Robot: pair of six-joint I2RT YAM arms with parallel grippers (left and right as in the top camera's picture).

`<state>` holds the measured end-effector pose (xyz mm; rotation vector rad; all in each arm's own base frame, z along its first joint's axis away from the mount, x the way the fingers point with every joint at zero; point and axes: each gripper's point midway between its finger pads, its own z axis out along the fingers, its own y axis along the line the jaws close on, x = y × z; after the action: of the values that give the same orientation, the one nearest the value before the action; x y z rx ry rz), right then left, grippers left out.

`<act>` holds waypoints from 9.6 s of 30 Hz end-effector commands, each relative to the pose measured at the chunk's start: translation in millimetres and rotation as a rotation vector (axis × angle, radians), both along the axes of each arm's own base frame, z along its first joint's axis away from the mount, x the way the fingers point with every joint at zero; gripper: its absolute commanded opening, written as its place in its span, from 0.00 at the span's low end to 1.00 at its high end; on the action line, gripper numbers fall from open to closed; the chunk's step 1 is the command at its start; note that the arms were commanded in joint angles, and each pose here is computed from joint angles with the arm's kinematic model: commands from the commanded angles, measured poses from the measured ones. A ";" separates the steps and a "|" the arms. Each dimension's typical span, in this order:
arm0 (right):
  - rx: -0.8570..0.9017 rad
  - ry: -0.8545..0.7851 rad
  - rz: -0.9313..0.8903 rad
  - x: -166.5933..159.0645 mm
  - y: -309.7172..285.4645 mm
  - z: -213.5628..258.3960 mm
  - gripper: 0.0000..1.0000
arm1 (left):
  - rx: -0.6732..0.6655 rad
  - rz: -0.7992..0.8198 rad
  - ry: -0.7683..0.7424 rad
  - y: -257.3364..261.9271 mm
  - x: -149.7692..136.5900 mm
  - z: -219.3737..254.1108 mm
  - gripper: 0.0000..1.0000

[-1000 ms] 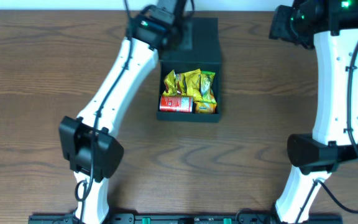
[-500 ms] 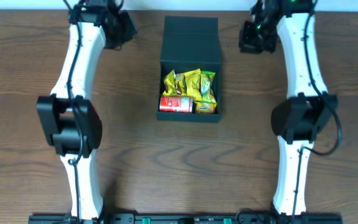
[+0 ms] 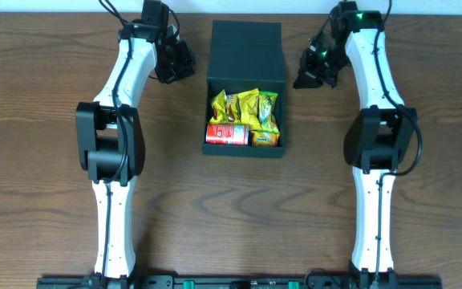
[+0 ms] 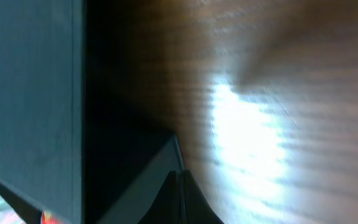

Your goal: Pack container

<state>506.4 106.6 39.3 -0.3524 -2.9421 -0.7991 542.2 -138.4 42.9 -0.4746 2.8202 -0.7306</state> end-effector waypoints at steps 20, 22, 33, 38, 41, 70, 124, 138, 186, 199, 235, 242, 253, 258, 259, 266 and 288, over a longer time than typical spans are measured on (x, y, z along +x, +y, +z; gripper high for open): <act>0.218 -0.026 -0.020 24.0 42.0 -32.5 0.02 | -0.096 0.045 0.020 -19.3 7.3 -6.8 0.06; 0.242 -0.043 -0.011 26.7 47.6 -29.4 0.02 | -0.096 0.045 0.020 -19.1 7.2 -6.9 0.06; 0.404 -0.106 -0.004 39.1 54.6 -7.1 0.02 | -0.078 0.075 0.020 -13.2 10.0 -8.4 0.06; 0.540 -0.172 0.029 45.5 55.9 14.0 0.02 | -0.078 0.075 0.018 -13.5 10.5 -8.2 0.06; 0.558 -0.191 0.042 46.2 53.9 17.0 0.02 | -0.076 0.088 0.020 -10.5 11.6 -8.4 0.06; 0.879 -0.409 0.241 33.5 71.2 70.6 0.02 | -0.404 0.107 -0.129 -39.4 54.9 45.8 0.08; 0.950 -0.401 0.175 41.8 47.1 84.3 0.02 | -0.836 -0.422 -0.241 -89.6 0.7 121.5 0.06; 0.208 -0.279 -0.078 77.3 -5.2 5.4 0.02 | -0.398 -0.017 -0.212 -45.7 53.8 66.7 0.06; -0.464 -0.904 0.201 -226.9 -37.7 343.3 0.02 | 0.433 -0.318 -0.514 57.2 -279.3 347.3 0.06; -0.481 -0.768 0.190 -251.5 -47.3 274.3 0.99 | 0.417 -0.300 -0.477 61.1 -297.2 284.1 0.95; -0.483 -0.753 0.195 -250.8 -47.1 270.9 0.99 | 0.693 -0.005 -0.724 147.9 -357.8 301.4 0.95; -0.483 -0.752 0.195 -250.9 -47.1 270.9 0.99 | 0.683 0.057 -0.814 153.5 -371.9 252.2 0.95; -0.483 -0.753 0.195 -250.8 -47.1 270.9 0.99 | 0.631 0.076 -0.948 142.0 -347.2 150.1 0.95; -0.483 -0.752 0.195 -250.9 -47.1 270.9 0.99 | 0.574 0.043 -0.996 128.9 -336.2 124.2 0.95; -0.483 -0.752 0.195 -250.9 -47.1 270.9 0.99 | 0.569 0.039 -0.998 127.6 -335.1 120.6 0.95; -0.483 -0.753 0.195 -250.8 -47.1 270.9 0.99 | 0.565 0.023 -0.972 126.0 -333.4 98.1 0.95; -0.483 -0.752 0.195 -250.9 -47.1 270.9 0.99 | 0.588 -0.025 -0.888 125.9 -332.2 54.9 0.95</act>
<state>255.9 58.5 310.3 0.3071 -3.7713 -0.1920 209.8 -13.3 102.9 -0.0049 2.0273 -0.0515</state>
